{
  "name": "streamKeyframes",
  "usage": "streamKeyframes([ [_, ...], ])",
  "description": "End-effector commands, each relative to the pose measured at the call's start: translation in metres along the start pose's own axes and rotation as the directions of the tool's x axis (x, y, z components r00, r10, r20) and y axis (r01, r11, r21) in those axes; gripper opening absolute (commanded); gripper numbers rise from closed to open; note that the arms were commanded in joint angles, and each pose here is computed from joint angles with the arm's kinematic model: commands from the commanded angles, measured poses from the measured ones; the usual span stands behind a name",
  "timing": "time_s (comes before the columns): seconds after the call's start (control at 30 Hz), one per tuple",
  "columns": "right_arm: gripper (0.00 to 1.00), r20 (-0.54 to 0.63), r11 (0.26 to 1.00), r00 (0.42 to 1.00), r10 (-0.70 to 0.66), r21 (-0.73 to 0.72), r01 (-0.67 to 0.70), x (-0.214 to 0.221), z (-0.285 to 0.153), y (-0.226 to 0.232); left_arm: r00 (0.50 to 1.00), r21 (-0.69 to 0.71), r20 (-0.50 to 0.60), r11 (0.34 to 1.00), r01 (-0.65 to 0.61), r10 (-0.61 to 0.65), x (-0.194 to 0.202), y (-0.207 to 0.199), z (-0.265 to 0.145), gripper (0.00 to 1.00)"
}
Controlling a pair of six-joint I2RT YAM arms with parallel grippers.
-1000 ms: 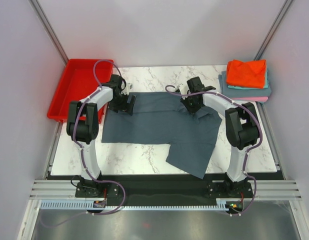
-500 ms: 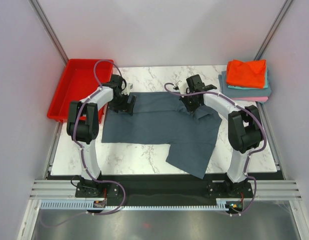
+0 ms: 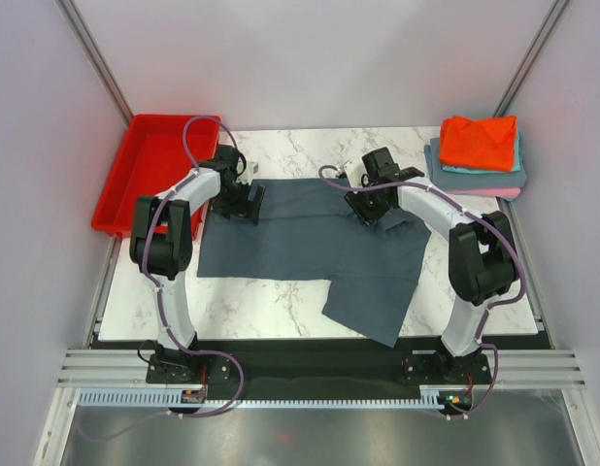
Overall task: Fold and stack the t-shirts
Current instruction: Fold the tshirt
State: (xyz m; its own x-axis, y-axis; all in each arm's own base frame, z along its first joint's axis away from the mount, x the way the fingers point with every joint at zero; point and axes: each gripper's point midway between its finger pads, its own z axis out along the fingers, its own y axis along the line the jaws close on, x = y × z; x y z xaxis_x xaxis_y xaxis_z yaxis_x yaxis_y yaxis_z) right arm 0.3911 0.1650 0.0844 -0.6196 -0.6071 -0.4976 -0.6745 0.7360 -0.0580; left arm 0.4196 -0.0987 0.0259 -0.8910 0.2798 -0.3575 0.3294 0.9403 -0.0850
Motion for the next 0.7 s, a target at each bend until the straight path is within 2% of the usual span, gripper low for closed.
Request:
streamKeyframes([
  [0.0,0.49,0.01,0.993,0.995,-0.096,0.073,0.095,-0.002,0.01,-0.011,1.0,0.001,0.017,1.0,-0.023,0.023,-0.009,-0.003,0.0,0.99],
  [0.23,0.49,0.01,0.979,0.985,-0.17,0.119,0.168,-0.011,0.027,-0.014,0.999,-0.012,0.018,0.999,-0.029,0.03,-0.008,-0.001,-0.003,0.99],
  [0.47,0.48,-0.015,0.97,0.983,-0.185,0.158,0.185,-0.009,0.041,-0.019,0.999,-0.023,0.017,0.999,-0.034,0.034,-0.008,0.001,-0.003,0.99],
  [0.67,0.39,-0.03,0.951,0.976,-0.216,0.222,0.217,-0.011,0.038,-0.025,0.999,-0.023,0.015,0.999,-0.032,0.032,-0.008,0.001,-0.002,0.99],
])
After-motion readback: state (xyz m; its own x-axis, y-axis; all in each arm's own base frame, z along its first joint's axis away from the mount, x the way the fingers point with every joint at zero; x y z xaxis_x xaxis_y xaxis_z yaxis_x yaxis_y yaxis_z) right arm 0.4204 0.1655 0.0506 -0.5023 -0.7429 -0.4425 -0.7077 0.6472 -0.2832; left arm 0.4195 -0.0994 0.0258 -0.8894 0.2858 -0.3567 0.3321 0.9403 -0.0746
